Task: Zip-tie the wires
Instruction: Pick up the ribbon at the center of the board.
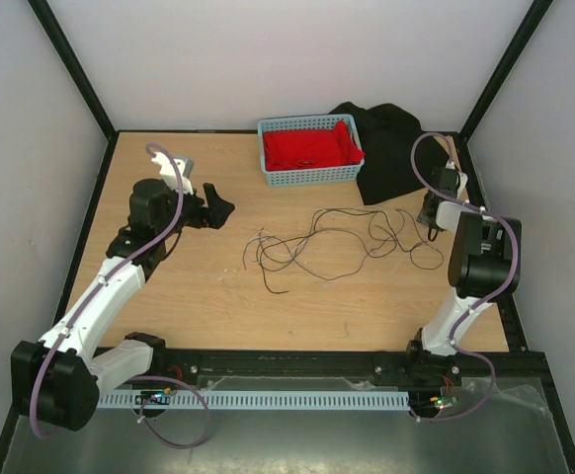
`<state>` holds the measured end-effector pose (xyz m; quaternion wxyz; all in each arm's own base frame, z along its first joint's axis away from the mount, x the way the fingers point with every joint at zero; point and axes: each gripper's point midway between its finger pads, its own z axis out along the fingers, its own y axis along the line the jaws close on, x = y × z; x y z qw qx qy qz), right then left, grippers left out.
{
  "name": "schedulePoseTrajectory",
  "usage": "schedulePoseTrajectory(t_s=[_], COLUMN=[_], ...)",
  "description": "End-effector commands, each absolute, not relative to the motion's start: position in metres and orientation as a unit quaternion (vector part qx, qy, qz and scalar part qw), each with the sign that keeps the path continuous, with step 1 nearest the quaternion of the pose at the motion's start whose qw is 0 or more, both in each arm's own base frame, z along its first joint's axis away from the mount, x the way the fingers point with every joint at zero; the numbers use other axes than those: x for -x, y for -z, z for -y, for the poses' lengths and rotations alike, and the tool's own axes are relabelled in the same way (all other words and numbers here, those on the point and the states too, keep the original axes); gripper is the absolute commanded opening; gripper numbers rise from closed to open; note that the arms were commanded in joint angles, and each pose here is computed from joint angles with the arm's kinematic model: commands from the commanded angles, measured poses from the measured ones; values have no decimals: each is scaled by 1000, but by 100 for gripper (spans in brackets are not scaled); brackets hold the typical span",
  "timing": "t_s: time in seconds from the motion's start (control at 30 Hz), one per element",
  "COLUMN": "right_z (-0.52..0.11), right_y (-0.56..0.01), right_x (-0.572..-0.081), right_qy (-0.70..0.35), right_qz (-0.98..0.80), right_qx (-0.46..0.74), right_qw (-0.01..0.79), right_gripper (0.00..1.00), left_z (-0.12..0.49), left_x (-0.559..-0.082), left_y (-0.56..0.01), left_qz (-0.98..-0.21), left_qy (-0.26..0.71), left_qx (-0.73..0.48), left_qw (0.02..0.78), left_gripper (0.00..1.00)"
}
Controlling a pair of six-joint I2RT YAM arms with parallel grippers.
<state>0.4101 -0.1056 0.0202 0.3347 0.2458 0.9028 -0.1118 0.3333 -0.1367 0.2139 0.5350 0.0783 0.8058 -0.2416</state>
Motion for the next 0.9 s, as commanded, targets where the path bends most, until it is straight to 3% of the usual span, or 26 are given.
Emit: schedulePoseTrajectory(t_s=[0.0, 0.87], right_z=[110, 111], right_y=[-17, -17], right_x=[-415, -407], right_qy=[116, 115], right_qz=[-899, -899], right_qx=[-254, -262], right_qw=[336, 332], right_gripper=[39, 35], left_z=[136, 136], left_x=[-341, -342], left_y=[-227, -226], left_qz=[-791, -792], left_qy=[238, 236], left_qx=[-83, -86], left_qw=[557, 557], left_gripper=[89, 90])
